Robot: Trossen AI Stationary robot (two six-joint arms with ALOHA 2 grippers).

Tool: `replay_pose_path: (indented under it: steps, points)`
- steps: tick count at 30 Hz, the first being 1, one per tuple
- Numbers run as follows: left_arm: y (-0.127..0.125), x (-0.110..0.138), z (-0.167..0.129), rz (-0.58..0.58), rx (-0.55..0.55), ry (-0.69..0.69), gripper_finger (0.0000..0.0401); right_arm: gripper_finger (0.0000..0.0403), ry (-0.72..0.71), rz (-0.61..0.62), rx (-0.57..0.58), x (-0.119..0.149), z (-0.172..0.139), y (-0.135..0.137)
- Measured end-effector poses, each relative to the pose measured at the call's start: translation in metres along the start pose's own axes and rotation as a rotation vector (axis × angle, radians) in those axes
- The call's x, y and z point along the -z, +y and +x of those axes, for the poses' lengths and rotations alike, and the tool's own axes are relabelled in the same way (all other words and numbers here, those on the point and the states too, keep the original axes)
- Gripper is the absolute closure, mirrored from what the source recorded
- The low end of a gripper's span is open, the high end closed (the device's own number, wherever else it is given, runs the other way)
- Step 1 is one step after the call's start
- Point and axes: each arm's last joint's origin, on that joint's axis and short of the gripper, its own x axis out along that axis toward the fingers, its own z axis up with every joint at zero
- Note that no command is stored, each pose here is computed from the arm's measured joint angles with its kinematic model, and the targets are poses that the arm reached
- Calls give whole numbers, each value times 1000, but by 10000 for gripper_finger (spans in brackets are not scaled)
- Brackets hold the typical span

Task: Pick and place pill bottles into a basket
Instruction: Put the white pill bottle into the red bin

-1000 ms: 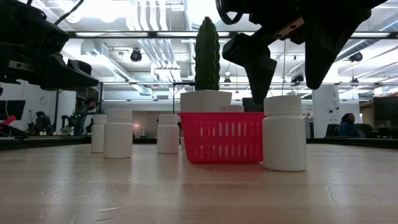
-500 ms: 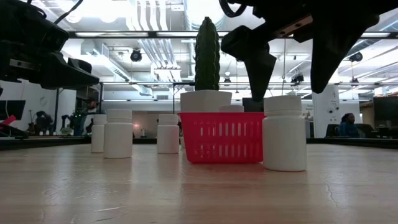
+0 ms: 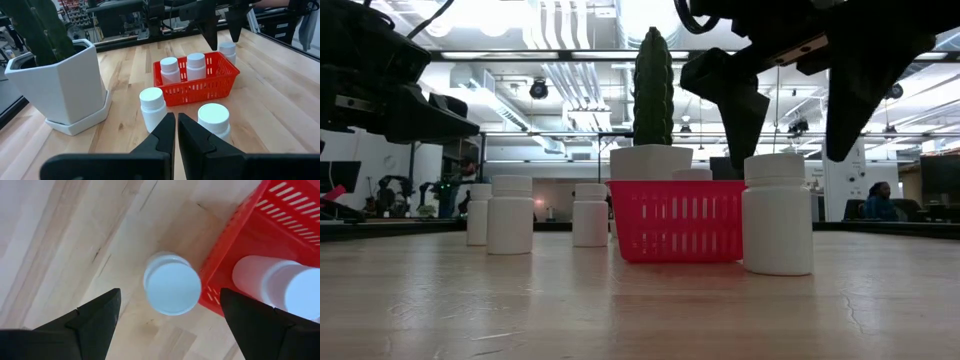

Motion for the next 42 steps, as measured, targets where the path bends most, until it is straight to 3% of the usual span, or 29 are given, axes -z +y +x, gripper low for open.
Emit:
replay_pose_path:
  steps: [42]
  points:
    - [0, 0, 0, 2, 0, 0, 398, 74, -11, 4, 2, -2, 0, 26]
